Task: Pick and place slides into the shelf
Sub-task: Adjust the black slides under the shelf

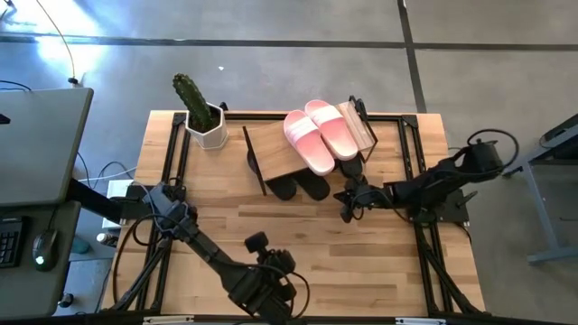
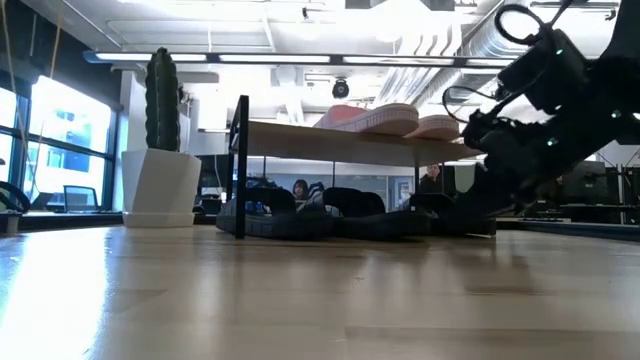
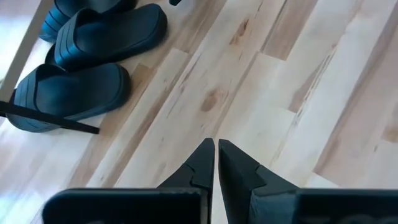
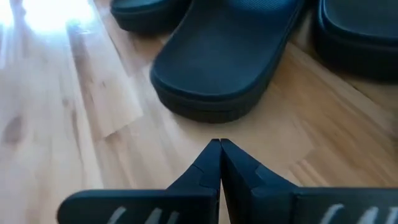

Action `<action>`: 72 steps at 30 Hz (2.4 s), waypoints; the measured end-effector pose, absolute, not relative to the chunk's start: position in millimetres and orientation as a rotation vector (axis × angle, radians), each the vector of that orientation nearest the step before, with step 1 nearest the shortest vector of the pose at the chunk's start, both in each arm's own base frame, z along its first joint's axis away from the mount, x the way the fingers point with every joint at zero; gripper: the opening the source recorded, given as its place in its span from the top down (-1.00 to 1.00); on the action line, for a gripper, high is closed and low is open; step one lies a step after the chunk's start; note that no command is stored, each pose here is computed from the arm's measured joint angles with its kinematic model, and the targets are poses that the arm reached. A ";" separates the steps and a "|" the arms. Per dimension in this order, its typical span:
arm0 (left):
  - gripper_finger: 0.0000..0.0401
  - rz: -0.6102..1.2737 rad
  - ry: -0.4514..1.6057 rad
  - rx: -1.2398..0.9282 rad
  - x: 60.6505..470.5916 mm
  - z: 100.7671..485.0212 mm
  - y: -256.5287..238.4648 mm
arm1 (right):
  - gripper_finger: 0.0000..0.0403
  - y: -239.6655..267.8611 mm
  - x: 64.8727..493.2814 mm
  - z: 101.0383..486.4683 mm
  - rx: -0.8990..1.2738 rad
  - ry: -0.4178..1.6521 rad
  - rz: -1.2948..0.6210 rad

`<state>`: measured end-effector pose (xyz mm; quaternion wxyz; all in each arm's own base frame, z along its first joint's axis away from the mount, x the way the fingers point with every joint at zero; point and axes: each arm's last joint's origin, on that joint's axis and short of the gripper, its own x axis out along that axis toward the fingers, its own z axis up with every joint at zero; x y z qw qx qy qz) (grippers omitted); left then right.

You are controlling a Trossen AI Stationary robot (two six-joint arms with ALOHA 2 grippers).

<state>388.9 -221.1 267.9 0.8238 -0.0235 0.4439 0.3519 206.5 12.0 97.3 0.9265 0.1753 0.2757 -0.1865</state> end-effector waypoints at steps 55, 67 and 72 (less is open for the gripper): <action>0.94 0.792 0.885 -0.173 381.8 267.6 -233.5 | 1.00 1.1 272.0 96.1 0.421 0.487 -0.512; 0.94 0.805 0.874 -0.196 381.9 267.6 -233.3 | 1.00 1.7 270.3 93.4 0.439 0.522 -0.502; 0.94 0.806 0.868 -0.193 381.9 267.7 -233.4 | 1.00 2.7 269.3 91.6 0.448 0.557 -0.472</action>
